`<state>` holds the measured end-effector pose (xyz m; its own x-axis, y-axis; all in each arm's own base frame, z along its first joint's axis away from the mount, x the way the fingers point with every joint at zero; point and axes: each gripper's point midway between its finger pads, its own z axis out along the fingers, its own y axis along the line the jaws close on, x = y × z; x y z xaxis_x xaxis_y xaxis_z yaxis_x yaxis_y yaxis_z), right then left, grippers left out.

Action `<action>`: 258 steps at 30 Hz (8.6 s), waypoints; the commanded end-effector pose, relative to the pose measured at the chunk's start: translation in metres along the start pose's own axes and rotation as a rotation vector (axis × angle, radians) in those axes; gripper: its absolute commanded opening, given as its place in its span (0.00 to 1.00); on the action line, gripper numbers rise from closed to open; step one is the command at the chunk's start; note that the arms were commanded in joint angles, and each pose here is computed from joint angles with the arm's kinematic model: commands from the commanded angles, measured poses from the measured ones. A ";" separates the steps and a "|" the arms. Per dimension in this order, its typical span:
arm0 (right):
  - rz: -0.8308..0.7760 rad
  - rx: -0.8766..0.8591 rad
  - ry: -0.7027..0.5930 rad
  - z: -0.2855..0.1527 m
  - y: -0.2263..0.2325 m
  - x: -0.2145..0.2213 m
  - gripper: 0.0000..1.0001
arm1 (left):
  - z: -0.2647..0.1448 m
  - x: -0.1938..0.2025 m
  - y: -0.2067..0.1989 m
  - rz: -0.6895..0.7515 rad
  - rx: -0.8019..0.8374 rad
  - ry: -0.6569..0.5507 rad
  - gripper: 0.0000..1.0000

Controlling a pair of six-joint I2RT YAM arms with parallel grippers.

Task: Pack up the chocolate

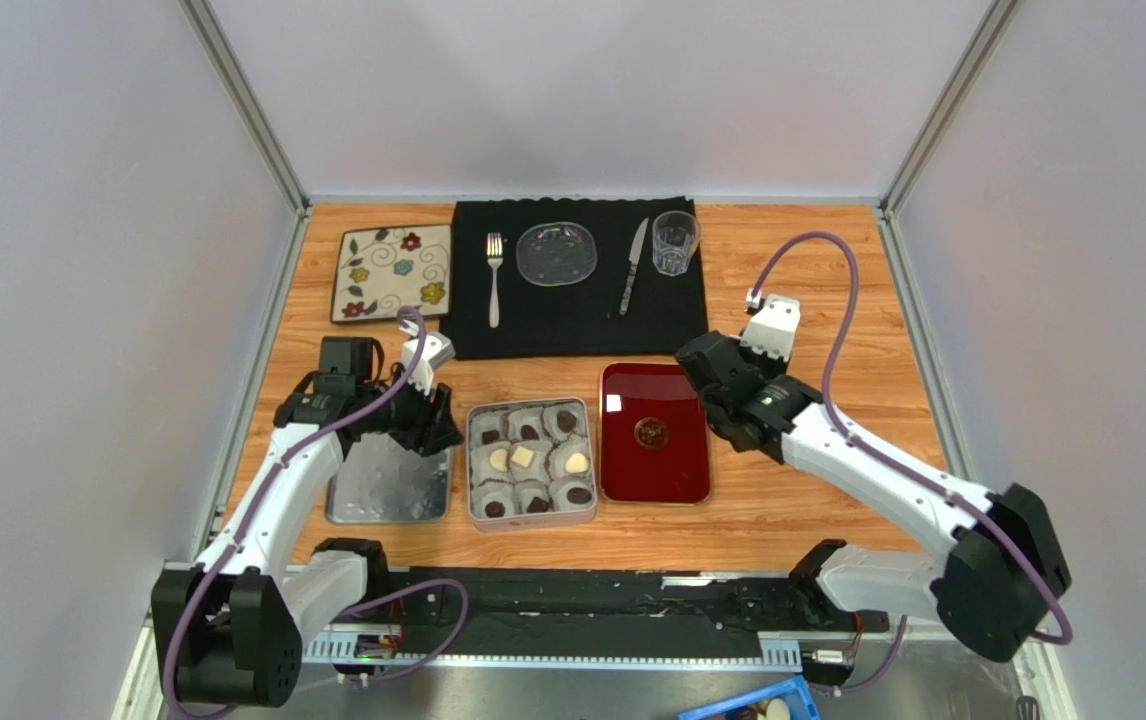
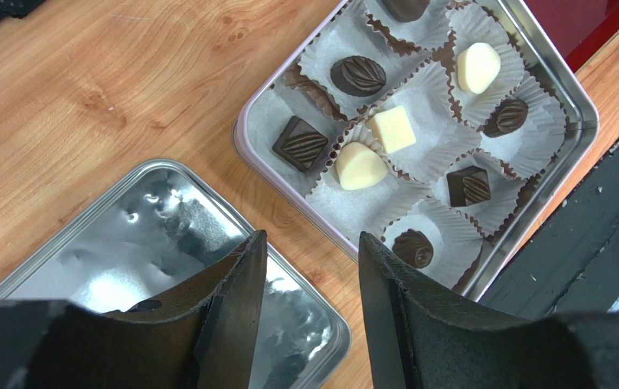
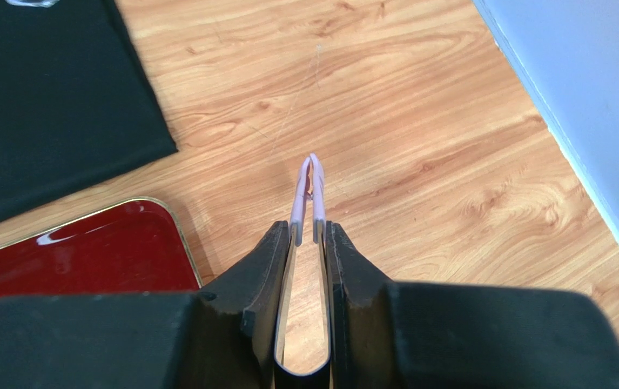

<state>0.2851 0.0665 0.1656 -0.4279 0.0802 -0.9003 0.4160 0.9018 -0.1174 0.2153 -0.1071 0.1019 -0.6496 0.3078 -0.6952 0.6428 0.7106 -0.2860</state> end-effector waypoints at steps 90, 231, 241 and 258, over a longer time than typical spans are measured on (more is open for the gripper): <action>0.183 -0.665 0.087 -0.133 0.090 0.009 0.05 | 0.017 0.022 0.104 0.482 0.036 0.247 0.47; 0.397 -1.187 0.381 -0.247 0.163 -0.016 0.31 | -0.207 -0.168 0.018 1.234 -0.831 -0.302 0.00; 0.824 -1.511 0.757 -0.309 0.196 -0.073 0.64 | -0.274 -0.206 -0.060 1.590 -1.150 -0.699 0.00; 1.178 -1.808 1.027 -0.350 0.261 -0.165 0.72 | -0.304 -0.206 -0.129 2.033 -1.336 -0.730 0.00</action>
<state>0.1836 0.4481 0.3675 -0.9487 0.2739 0.1577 0.1130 -0.1719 0.9786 0.1565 -0.0604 0.4706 0.4628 0.8360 0.2948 -0.5273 -0.0077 0.8497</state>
